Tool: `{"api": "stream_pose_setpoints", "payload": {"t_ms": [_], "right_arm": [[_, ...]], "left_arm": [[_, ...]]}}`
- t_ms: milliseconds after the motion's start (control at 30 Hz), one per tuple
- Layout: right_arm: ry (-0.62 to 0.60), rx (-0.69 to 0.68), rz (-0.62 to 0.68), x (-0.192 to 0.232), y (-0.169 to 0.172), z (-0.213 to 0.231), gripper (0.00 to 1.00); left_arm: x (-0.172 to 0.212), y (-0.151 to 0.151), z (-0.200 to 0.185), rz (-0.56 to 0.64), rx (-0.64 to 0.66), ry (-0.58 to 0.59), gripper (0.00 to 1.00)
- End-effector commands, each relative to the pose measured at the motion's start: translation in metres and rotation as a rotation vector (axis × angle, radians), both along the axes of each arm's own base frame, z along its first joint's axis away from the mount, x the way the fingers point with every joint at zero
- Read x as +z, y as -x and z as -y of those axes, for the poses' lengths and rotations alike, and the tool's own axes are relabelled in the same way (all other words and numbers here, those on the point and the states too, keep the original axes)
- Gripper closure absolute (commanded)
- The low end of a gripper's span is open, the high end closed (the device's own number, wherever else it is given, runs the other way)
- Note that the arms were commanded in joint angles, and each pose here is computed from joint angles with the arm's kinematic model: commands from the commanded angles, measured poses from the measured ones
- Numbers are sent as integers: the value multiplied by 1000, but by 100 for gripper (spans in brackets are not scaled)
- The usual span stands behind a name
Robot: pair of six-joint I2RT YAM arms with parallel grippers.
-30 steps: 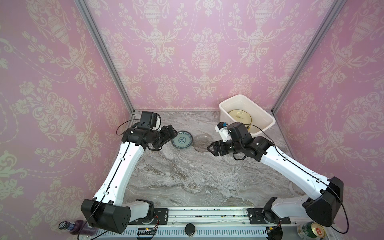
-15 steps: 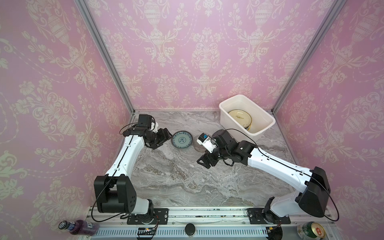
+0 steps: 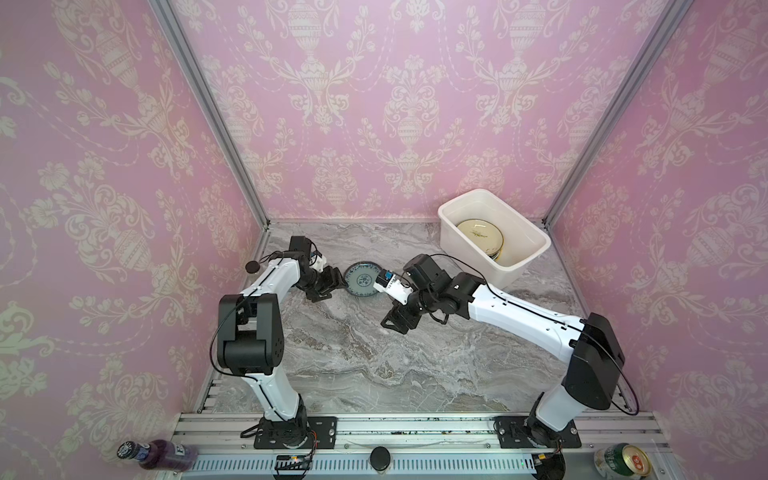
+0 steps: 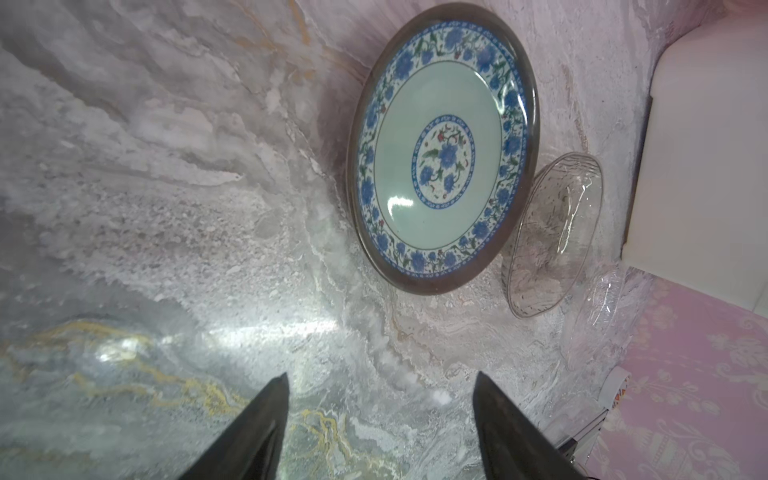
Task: Place the plates into the plastic bin on the countertop
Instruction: 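Move the left gripper to the blue-and-white plate's rim while the right reaches toward it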
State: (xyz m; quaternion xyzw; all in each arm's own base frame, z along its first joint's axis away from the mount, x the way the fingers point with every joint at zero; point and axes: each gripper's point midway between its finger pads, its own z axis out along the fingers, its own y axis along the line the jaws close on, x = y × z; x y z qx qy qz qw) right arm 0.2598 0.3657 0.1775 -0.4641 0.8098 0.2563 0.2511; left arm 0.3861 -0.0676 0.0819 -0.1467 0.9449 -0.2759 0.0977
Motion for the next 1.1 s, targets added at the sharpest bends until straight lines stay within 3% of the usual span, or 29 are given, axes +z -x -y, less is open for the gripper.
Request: {"api": "stream_pose_setpoints", "payload": {"t_ms": [0, 167, 567, 1067], "right_arm": [[-36, 2, -9, 6, -2, -12, 23], [-41, -16, -15, 4, -6, -16, 24], [-7, -83, -15, -13, -18, -14, 26], [40, -150, 23, -19, -34, -9, 27]], "left_arm": [[0, -26, 1, 87, -22, 68, 31], [-17, -44, -4, 118, 2, 161, 37], [-55, -62, 0, 116, -14, 255, 44], [-87, -50, -9, 19, -73, 130, 67]]}}
